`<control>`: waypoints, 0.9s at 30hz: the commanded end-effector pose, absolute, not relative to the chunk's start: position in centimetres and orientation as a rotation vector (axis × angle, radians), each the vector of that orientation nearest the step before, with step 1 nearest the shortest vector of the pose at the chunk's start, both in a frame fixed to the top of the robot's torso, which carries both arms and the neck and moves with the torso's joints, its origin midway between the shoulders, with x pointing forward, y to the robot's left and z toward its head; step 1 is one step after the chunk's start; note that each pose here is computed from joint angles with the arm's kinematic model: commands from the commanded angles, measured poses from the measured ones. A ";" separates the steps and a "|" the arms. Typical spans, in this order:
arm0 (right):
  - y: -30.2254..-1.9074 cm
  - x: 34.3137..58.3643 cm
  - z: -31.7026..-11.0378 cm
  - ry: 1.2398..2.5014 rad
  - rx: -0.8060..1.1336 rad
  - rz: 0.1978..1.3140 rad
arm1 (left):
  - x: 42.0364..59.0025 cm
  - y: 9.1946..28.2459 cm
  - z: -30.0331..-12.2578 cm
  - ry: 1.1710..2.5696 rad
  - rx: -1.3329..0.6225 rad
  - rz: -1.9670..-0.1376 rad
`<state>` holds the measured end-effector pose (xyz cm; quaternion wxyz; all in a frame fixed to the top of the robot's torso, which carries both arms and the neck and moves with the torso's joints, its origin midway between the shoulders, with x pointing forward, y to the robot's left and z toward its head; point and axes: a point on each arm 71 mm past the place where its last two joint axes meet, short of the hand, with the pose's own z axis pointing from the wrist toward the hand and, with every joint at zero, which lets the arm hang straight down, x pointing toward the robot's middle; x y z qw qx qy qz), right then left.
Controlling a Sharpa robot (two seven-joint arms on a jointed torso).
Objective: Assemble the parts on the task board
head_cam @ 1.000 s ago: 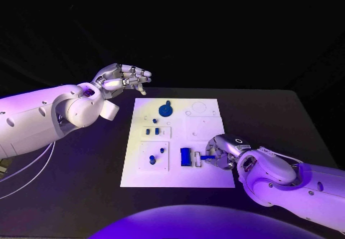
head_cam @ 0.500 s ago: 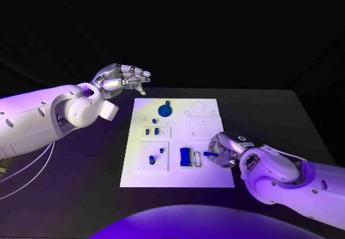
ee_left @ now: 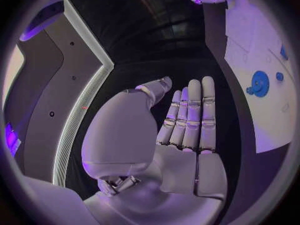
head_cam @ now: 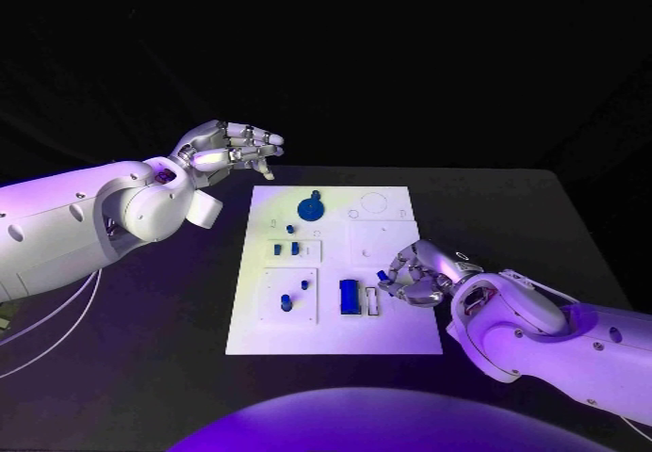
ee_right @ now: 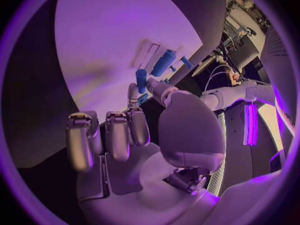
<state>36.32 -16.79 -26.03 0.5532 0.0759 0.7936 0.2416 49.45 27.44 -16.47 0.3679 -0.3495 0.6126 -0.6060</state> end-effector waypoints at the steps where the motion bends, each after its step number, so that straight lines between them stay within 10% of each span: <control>1: -16.5 36.2 -26.4 1.937 0.263 0.622 | 49.4 27.3 -16.4 1.576 -0.890 -1.576; 27: -15.6 36.0 -28.3 2.058 0.290 0.589 | 49.3 27.4 -16.3 1.578 -0.890 -1.577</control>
